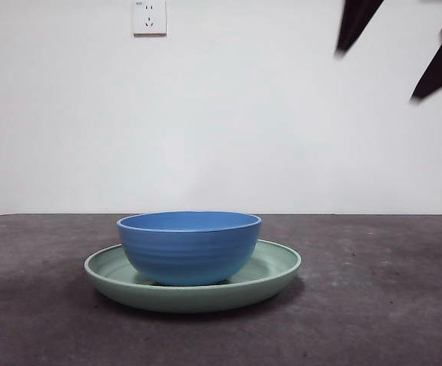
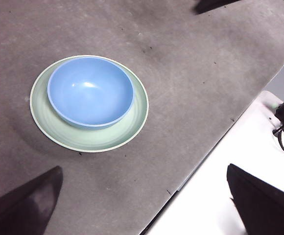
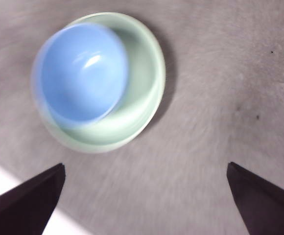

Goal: Pick up the blue bowl, put it on the green plate, put it on desk

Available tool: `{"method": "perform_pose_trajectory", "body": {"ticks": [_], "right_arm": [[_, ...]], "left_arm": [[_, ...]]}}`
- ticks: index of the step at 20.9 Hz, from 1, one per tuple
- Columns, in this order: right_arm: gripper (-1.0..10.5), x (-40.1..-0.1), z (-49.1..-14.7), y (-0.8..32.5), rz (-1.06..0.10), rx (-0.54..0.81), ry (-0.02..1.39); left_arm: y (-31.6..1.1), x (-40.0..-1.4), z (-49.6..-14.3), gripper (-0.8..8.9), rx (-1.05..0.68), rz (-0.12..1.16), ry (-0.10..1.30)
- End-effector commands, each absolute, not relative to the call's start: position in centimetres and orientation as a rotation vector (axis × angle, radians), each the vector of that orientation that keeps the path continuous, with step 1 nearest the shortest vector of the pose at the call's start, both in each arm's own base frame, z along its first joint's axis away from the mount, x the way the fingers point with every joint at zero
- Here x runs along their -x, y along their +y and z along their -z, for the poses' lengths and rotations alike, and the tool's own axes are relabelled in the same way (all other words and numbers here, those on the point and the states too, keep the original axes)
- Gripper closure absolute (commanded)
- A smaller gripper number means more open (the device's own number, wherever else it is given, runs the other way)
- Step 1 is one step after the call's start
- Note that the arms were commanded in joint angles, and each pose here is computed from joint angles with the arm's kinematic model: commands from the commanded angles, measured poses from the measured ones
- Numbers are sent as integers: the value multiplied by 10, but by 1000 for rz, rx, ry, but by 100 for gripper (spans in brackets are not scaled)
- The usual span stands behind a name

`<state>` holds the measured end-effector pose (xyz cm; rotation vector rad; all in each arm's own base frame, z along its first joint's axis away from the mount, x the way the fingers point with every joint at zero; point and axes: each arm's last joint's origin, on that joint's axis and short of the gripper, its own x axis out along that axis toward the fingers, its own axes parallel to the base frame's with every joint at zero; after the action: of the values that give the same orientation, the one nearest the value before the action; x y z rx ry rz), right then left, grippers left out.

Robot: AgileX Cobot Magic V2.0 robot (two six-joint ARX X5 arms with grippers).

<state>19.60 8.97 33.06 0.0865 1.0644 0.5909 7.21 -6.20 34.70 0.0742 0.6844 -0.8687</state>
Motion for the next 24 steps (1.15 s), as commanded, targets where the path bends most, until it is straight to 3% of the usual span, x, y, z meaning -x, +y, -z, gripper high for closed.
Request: {"method": "perform_pose_trajectory", "body": {"ticks": [1,9,18,20,21,23,24], "right_arm": [[353,-162,-355,77,-630,-50,963],[353,-74,-377,41,-653,-29,846],[354,-56,-380,32,-616,-15,785],[379,-56,-380,32,-617,-15,786],[472,-56,-380,32,-623,-18,789],[872,-56,-379,32,-628,-19,791],[962,-56,-380,32,-628,-18,789]], "left_arm": [[-63,-72,-350,251,-69,880,667],[-63,-72,-350,251,-69,880,667],[-63,-72,-350,256,-69,880,666],[-63,-72,-350,308,-69,880,667],[-62,-72,-350,402,-69,880,668],[-62,-72,-350,810,-69,879,671],[-62,-72,-350,785,-69,880,668]]}}
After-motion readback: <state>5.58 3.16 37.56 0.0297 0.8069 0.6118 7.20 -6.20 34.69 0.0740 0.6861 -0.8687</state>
